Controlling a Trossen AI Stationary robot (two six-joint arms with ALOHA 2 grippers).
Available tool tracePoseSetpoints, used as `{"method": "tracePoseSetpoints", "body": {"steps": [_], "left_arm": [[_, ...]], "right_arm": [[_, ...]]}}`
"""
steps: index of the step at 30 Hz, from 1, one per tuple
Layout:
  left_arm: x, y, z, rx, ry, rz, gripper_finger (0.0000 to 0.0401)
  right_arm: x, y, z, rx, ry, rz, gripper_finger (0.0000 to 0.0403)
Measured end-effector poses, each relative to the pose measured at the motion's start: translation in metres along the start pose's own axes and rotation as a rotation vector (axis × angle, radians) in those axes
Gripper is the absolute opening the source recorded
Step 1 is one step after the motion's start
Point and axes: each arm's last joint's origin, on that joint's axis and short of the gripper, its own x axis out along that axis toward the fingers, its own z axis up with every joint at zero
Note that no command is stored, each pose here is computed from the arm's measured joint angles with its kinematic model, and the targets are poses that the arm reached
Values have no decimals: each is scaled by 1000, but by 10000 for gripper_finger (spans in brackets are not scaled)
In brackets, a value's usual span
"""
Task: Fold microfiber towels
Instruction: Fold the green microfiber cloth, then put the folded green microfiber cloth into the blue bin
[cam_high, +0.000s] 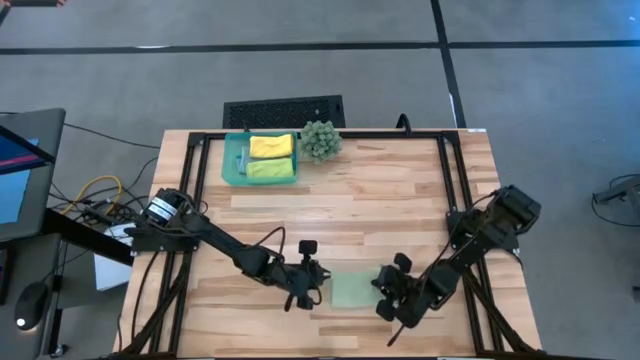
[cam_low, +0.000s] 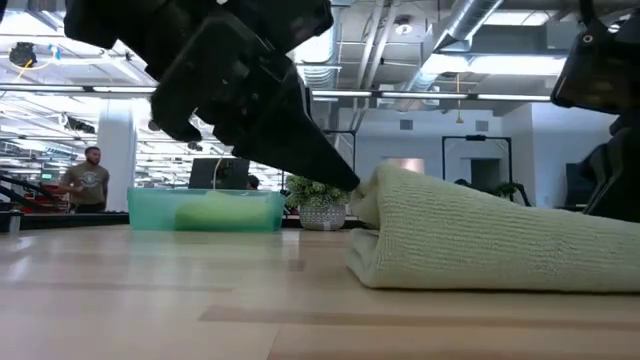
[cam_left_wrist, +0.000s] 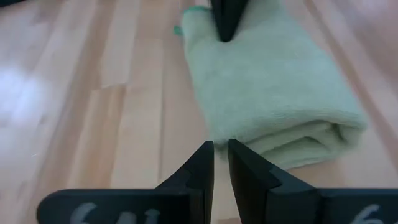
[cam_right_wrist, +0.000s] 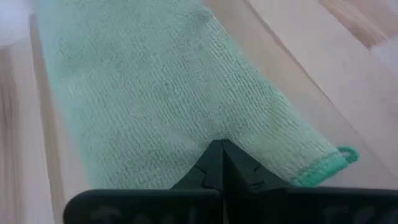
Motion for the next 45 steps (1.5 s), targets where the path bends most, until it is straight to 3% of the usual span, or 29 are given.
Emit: {"method": "tracePoseSetpoints", "body": {"steps": [4,8,15,25,30,34,39,45], "left_arm": [[-6,-1,17,0,-47,38,41],[-14,-5,43,-20,-130,-19,41],[-1,0,22,-33,-31,-14,41],[6,3,-8,-71,77,-11,41],[-2,0,3,-52,101,-7,41],[-13,-5,33,-79,-5,-14,41],[-5,-4,39,-97,-65,-75,41],[17,-17,13,-81,44,-256,41]], "right_arm": [[-1,1,-3,16,-14,-5,22],[-14,0,7,23,-23,38,28],[-28,-2,24,26,-161,19,18],[7,-12,7,112,-58,-105,26],[-6,-10,14,66,-51,-55,26],[-24,-8,29,22,-93,10,29],[-21,-17,56,-18,-99,43,73],[12,-33,82,-71,61,197,178]]}}
